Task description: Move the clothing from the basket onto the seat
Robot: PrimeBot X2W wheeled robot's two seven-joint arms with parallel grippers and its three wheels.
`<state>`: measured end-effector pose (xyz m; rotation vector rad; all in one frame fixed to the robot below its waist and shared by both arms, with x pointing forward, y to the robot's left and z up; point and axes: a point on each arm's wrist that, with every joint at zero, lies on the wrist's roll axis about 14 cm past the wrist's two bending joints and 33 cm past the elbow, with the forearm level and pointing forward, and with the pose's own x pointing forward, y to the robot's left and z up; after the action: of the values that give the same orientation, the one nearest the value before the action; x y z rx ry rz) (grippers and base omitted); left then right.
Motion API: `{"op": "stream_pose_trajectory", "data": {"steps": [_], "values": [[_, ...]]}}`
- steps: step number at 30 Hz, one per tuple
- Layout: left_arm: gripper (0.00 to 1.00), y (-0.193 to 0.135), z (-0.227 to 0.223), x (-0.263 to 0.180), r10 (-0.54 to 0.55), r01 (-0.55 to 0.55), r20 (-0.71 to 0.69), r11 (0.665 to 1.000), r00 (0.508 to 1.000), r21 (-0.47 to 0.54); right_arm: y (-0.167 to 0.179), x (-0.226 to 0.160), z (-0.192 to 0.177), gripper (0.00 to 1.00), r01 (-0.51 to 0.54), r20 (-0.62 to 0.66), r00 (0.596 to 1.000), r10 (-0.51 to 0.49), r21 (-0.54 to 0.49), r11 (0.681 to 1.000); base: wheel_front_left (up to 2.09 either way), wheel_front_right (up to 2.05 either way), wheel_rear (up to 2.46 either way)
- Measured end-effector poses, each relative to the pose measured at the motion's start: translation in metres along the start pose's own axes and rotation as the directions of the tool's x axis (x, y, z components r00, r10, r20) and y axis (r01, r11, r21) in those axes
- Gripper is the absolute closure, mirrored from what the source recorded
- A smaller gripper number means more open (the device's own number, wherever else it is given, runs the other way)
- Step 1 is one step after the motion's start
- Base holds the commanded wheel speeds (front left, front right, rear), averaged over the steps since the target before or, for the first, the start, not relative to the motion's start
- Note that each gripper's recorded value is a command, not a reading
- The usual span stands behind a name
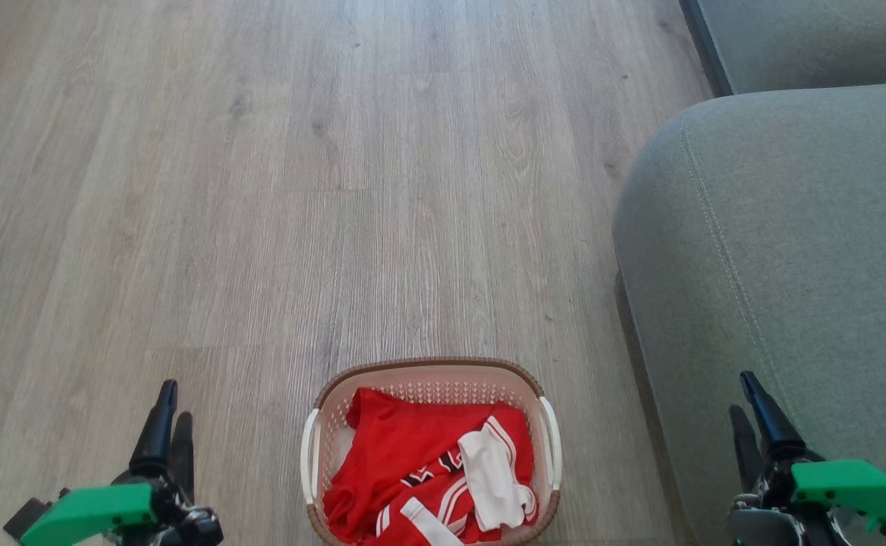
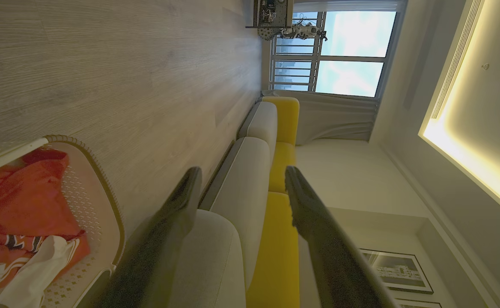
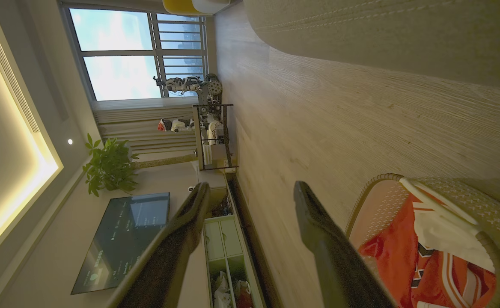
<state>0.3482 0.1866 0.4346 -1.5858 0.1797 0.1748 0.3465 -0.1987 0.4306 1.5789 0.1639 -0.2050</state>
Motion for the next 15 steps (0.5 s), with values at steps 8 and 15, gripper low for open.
{"op": "stream_pose_trajectory", "data": {"steps": [8,15], "values": [[0.00,-0.006,-0.002,0.000,-0.015,0.015,0.005,0.999,1.000,0.035,0.005,0.001,-0.001,0.00,-0.015,0.008,1.000,0.015,-0.039,0.999,0.00,0.00,0.00],[0.00,-0.017,0.000,0.001,-0.042,0.040,0.017,0.994,0.999,0.099,0.014,0.002,-0.001,0.00,-0.038,0.014,0.999,0.040,-0.108,0.993,0.00,0.00,0.00]]}}
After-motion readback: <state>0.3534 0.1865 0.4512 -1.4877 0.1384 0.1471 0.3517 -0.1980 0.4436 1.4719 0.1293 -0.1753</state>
